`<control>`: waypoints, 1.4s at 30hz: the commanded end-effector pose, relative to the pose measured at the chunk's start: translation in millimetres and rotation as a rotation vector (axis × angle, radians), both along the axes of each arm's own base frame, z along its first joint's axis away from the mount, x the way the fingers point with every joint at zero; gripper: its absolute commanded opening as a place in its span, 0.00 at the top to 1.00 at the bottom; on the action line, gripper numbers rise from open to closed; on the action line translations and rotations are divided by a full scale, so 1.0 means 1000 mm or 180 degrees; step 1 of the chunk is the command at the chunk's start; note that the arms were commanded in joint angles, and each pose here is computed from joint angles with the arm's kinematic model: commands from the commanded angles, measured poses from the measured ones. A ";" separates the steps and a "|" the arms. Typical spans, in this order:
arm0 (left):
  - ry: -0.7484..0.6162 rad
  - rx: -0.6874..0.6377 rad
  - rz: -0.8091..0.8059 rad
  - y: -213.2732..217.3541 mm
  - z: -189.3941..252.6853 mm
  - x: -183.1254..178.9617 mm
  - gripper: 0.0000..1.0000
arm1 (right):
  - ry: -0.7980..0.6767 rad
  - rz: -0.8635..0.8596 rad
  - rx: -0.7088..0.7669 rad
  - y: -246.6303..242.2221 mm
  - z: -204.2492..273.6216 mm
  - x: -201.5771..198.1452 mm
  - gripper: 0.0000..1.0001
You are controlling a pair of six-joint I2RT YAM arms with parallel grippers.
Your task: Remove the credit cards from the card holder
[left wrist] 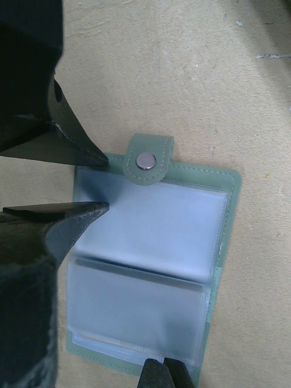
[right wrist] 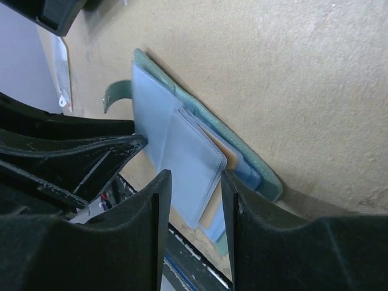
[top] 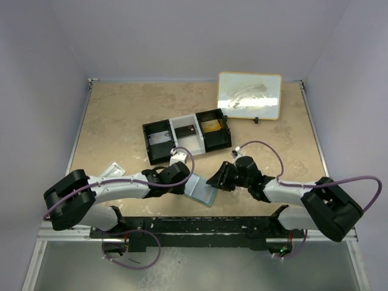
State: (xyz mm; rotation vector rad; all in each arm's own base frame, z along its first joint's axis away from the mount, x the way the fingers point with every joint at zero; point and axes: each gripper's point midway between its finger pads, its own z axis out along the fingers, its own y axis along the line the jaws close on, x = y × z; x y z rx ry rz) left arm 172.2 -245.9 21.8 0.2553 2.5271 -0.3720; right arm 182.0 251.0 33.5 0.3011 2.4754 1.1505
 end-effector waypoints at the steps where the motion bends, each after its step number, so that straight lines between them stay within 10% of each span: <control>1: -0.0017 -0.0153 -0.0097 -0.015 0.007 0.002 0.73 | -0.0159 0.0127 0.0342 0.019 0.029 0.007 0.59; 42: -0.0183 -0.0163 0.0079 0.001 0.026 0.005 0.74 | -0.0269 0.0437 0.0087 0.071 0.043 0.017 0.60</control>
